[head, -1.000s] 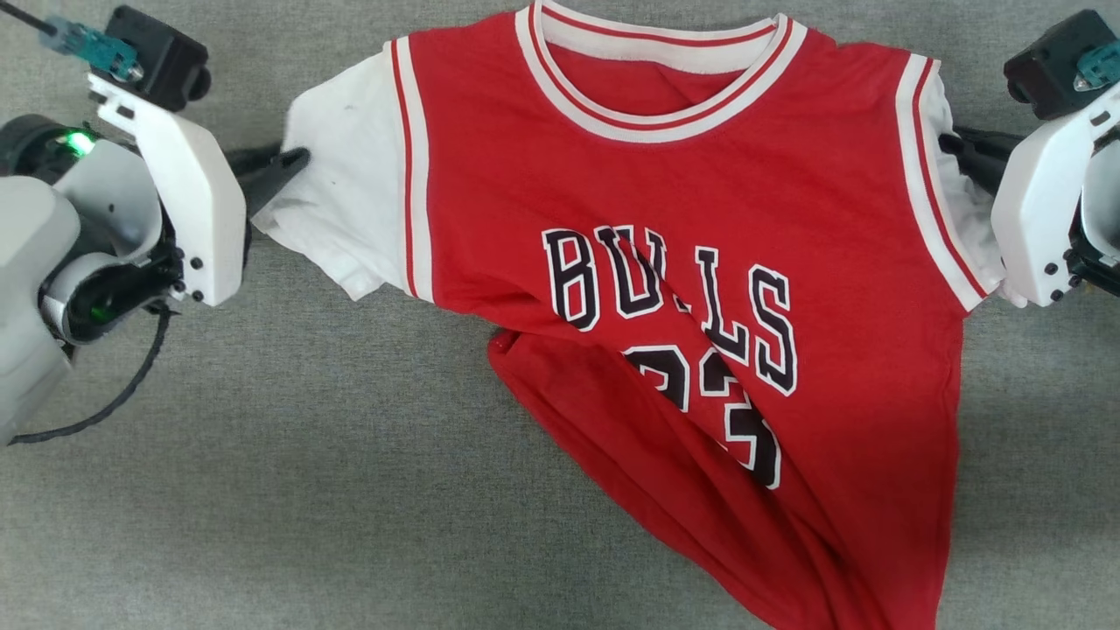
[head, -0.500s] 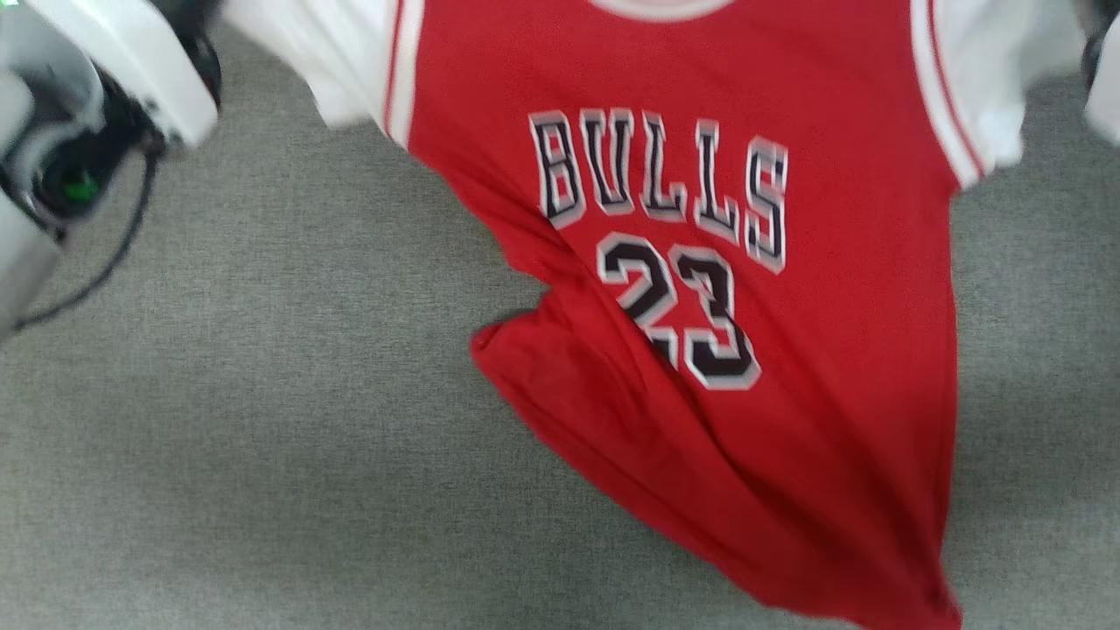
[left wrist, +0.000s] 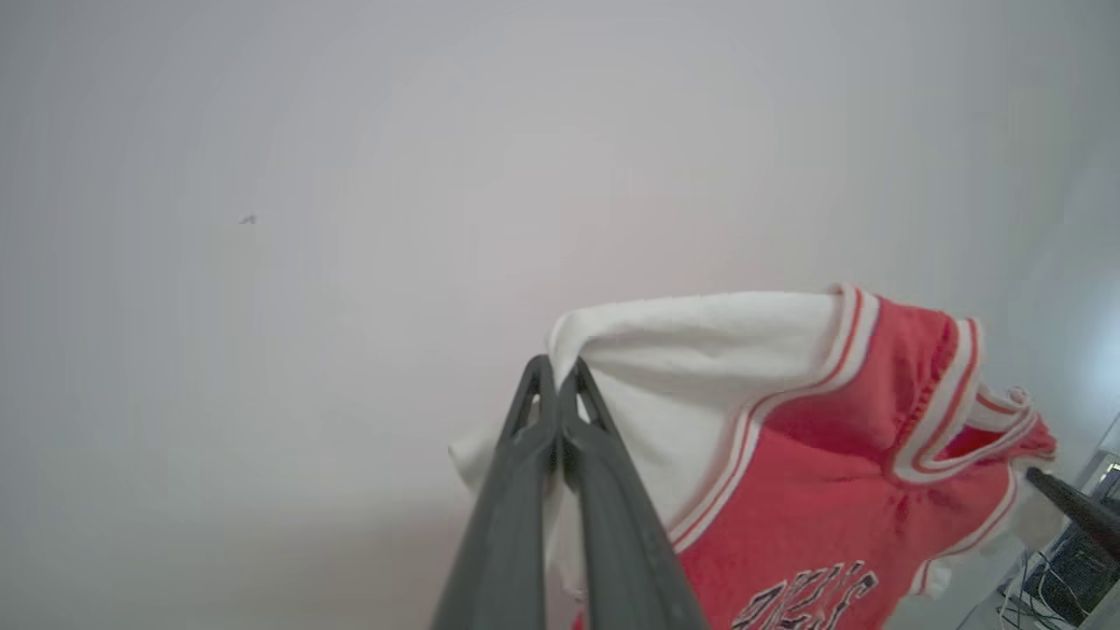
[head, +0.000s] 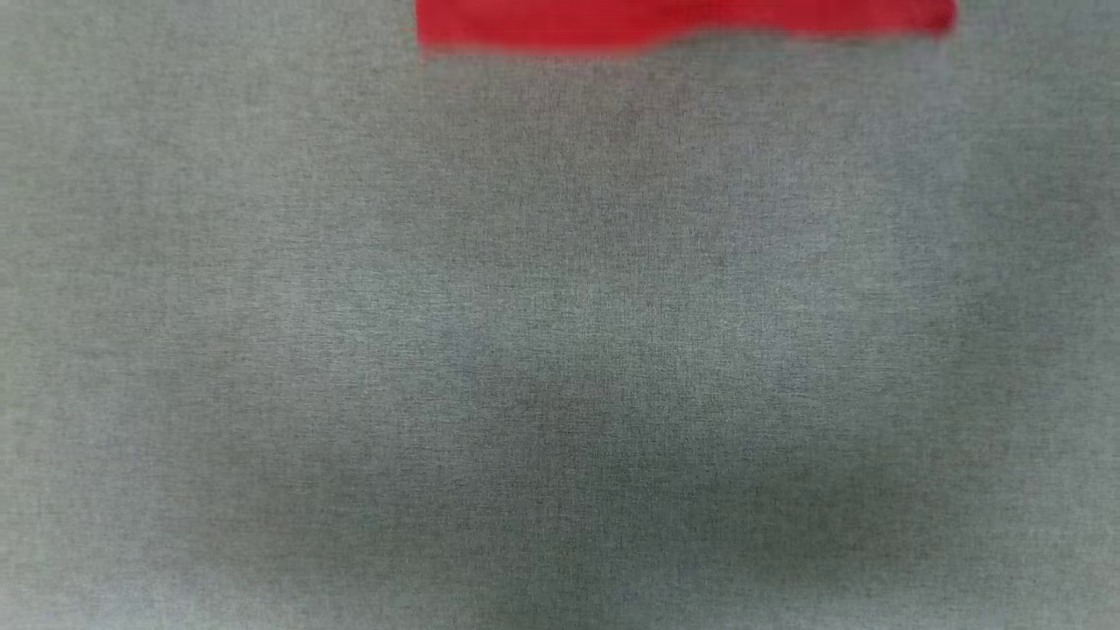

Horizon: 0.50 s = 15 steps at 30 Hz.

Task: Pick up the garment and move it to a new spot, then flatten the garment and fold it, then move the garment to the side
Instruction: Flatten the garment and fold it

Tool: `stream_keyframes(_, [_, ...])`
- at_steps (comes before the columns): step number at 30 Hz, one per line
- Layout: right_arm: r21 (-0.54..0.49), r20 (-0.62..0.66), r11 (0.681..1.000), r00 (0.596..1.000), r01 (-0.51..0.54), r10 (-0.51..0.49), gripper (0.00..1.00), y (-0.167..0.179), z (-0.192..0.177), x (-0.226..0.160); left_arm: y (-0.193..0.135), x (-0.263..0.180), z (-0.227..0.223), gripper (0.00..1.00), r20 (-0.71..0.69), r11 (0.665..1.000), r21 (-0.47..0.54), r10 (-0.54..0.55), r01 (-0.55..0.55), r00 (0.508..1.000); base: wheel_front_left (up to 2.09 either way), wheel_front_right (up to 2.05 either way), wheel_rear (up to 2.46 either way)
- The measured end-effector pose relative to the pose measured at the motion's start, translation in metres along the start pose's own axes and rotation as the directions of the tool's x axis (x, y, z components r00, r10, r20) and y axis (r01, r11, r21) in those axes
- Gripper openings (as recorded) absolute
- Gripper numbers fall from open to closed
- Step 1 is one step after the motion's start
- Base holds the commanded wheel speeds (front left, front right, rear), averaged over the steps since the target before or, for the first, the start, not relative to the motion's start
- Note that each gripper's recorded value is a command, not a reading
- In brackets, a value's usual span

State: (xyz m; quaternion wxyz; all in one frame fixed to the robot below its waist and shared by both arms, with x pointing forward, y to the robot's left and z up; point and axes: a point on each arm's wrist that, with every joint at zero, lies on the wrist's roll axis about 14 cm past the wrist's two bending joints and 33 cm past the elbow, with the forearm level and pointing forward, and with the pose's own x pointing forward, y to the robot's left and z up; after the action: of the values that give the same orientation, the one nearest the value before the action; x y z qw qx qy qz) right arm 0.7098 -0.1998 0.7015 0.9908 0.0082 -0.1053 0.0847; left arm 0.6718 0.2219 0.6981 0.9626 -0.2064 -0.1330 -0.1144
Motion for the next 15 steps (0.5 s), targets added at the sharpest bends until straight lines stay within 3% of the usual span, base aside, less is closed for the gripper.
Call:
stream_keyframes(6, [-0.004,-0.022,1.0,1.0,0.003,-0.003,0.0,0.005,-0.002,-0.007,-0.014,-0.017,-0.001,0.0,-0.024,0.998,-0.046,-0.041,0.04,0.999,0.0,0.0,0.0])
stream_keyframes(15, [0.046,-0.245,0.998,0.968,-0.046,0.056,0.0,0.013,-0.096,-0.075,-0.007,-0.121,-0.106,0.0,-0.29,0.974,-0.224,-0.038,-0.029,0.956,0.0,0.0,0.0])
